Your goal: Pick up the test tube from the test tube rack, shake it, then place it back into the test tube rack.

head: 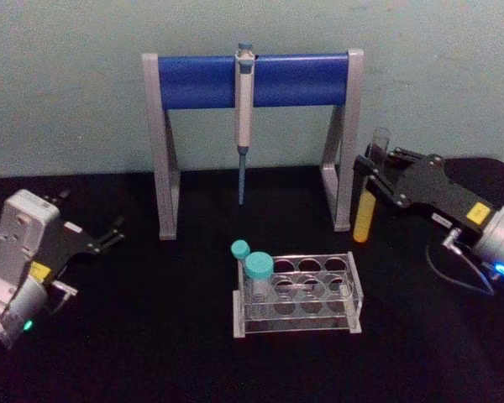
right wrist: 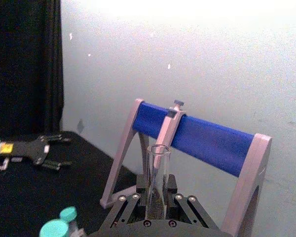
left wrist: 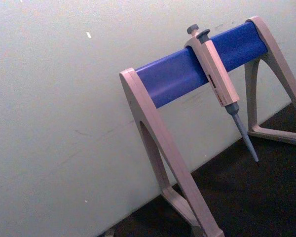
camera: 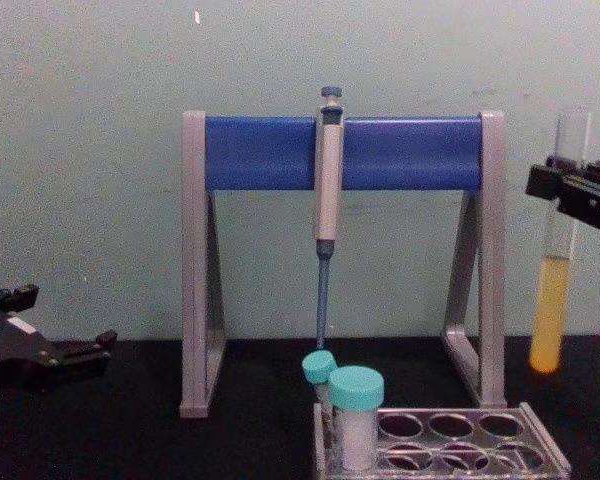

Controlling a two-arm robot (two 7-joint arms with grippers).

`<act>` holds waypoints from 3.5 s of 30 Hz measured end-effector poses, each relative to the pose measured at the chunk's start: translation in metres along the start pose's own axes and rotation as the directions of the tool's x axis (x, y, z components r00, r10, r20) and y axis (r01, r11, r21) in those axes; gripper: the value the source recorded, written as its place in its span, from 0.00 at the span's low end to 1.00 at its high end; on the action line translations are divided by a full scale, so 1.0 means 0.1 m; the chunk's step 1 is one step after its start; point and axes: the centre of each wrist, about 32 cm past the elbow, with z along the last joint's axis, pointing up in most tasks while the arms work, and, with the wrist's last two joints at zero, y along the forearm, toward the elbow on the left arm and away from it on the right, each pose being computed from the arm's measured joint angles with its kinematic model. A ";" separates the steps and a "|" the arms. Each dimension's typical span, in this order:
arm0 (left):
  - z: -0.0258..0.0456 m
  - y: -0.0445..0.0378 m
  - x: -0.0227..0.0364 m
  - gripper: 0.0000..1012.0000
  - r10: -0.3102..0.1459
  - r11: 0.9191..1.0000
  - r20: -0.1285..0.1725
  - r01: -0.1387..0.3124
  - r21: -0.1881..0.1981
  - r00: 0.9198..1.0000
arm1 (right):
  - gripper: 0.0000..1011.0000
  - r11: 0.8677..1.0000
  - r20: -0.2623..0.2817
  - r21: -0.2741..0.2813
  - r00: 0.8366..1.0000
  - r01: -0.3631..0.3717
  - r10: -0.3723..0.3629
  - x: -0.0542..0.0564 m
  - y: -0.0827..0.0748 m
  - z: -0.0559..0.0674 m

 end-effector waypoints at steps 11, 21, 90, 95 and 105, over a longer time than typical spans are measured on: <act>0.000 0.000 0.000 0.99 0.000 1.000 0.000 0.000 0.000 1.000 | 0.23 0.988 -0.150 0.147 0.986 -0.046 0.068 -0.03 0.23 -0.18; 0.000 0.000 0.000 0.99 0.000 1.000 0.000 0.000 0.000 1.000 | 0.23 0.978 -0.259 0.160 0.950 -0.134 0.173 0.00 0.20 -0.19; 0.000 0.000 0.000 0.99 0.000 1.000 0.000 0.000 0.000 1.000 | 0.23 1.000 -0.059 -0.017 0.998 0.023 -0.024 0.01 -0.07 0.04; 0.000 0.000 0.000 0.99 0.000 1.000 0.000 0.000 0.000 1.000 | 0.23 0.999 -0.067 -0.001 0.997 0.040 -0.040 0.05 0.04 0.00; 0.000 0.000 0.000 0.99 0.000 1.000 0.000 0.000 0.000 1.000 | 0.23 0.999 -0.113 0.044 0.993 -0.033 0.038 0.04 0.25 -0.06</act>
